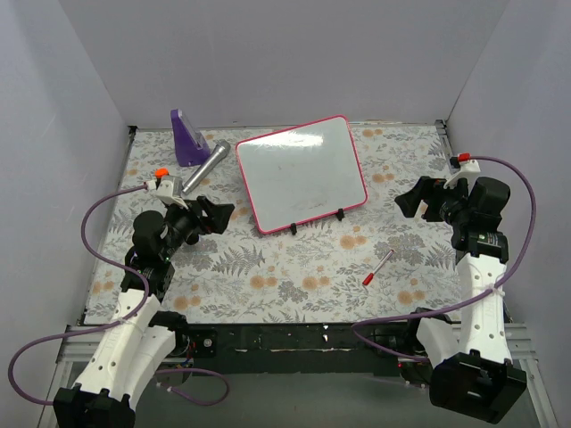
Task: Write a sentence on the whiteboard
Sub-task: Open the whiteboard marker at the center of the board.
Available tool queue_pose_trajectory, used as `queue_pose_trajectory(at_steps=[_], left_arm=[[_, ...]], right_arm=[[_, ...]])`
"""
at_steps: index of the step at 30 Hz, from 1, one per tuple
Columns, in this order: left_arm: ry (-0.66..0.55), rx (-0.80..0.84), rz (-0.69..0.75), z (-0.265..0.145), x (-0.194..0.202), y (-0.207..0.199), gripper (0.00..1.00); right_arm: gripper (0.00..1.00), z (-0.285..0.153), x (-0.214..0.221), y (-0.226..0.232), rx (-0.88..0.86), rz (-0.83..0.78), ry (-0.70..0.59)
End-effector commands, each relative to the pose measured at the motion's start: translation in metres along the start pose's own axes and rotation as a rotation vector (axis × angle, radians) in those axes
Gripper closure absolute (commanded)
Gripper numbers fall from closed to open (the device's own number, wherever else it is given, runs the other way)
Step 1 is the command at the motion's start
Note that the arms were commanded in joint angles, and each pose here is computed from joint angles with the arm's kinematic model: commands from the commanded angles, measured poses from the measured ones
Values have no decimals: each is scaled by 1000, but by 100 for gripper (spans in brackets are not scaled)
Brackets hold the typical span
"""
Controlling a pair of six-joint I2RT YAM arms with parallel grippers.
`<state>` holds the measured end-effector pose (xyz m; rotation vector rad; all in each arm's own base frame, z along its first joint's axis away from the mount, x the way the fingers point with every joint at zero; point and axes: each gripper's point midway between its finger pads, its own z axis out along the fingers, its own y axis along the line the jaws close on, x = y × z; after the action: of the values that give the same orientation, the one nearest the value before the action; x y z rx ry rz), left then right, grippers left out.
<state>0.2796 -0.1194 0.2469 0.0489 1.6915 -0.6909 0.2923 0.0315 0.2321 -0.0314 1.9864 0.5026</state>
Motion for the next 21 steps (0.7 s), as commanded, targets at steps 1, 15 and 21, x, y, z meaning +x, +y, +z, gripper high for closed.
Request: queue_pose_trajectory(at_steps=[1, 15, 21], left_arm=[[6, 62, 11, 0, 3, -11, 2], [68, 130, 20, 3, 18, -28, 2], [74, 123, 24, 3, 20, -28, 2]], right_arm=[[2, -5, -18, 3, 5, -36, -62], [2, -27, 32, 63, -511, -658, 19], [2, -58, 118, 69, -838, -1161, 104]])
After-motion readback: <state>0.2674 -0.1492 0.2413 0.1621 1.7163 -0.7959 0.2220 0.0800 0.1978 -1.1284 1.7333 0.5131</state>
